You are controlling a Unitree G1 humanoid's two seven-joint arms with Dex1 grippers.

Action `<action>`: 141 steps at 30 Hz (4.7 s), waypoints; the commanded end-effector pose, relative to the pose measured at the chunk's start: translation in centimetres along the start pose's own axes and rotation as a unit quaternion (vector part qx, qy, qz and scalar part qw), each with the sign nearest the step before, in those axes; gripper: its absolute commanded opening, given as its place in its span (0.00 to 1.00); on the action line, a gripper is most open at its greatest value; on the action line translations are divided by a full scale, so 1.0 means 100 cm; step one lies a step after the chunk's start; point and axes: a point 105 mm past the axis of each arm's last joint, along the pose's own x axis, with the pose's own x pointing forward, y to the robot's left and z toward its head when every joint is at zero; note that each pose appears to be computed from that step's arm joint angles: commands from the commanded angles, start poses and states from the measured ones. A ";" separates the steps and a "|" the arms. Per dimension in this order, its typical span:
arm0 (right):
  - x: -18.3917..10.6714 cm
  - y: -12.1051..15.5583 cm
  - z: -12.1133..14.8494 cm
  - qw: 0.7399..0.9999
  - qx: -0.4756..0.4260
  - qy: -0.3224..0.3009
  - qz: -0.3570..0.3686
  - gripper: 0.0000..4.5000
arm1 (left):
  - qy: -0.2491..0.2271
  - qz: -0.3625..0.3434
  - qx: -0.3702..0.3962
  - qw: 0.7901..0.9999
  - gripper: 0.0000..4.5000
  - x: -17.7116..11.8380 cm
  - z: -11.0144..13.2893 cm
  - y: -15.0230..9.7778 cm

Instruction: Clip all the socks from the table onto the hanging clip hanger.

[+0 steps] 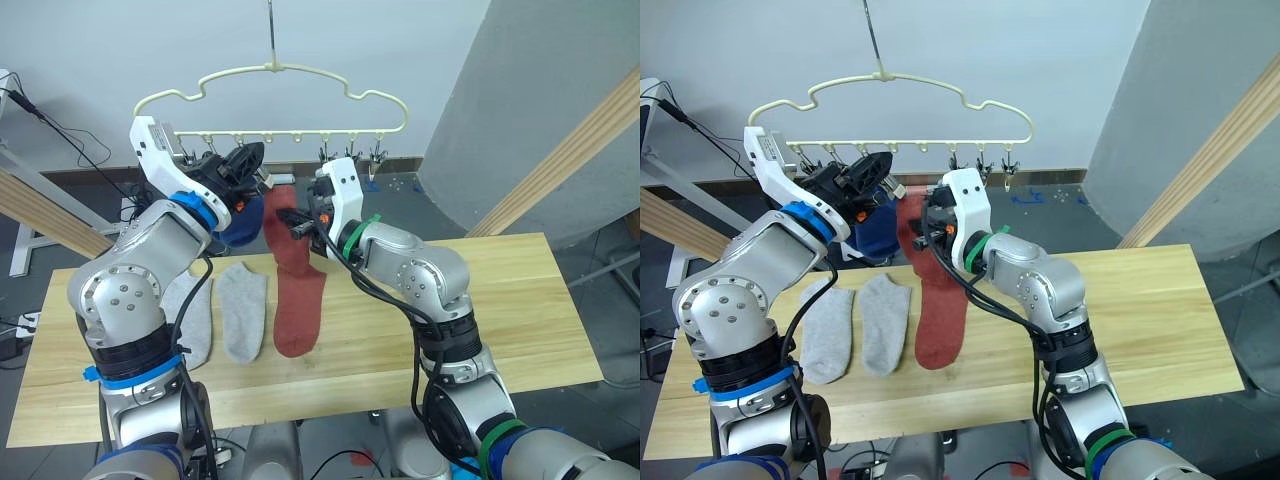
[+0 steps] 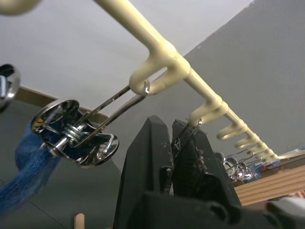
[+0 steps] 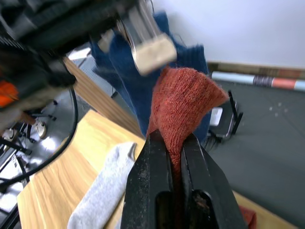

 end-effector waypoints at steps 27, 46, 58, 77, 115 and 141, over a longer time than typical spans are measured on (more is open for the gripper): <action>0.025 0.042 0.043 0.994 -0.083 -0.032 0.066 0.00 | -0.010 -0.017 0.029 0.999 0.03 -0.005 0.003 -0.005; 0.008 0.008 0.033 0.995 -0.103 -0.003 0.007 0.00 | -0.008 -0.014 0.041 0.999 0.03 -0.005 0.002 -0.002; 0.012 0.018 0.042 0.996 -0.088 -0.020 0.023 0.00 | -0.007 -0.014 0.041 0.999 0.03 -0.004 0.000 -0.003; 0.021 0.031 0.067 0.995 -0.067 -0.058 0.040 0.00 | -0.006 -0.011 0.045 0.999 0.03 -0.004 -0.002 -0.001; -0.011 0.022 0.018 0.995 -0.085 0.018 0.050 0.39 | 0.057 -0.061 0.196 0.977 0.62 -0.043 -0.027 -0.010; -0.134 -0.003 0.005 0.987 -0.140 0.017 0.078 0.39 | 0.025 -0.078 0.269 0.960 0.62 -0.072 -0.033 -0.009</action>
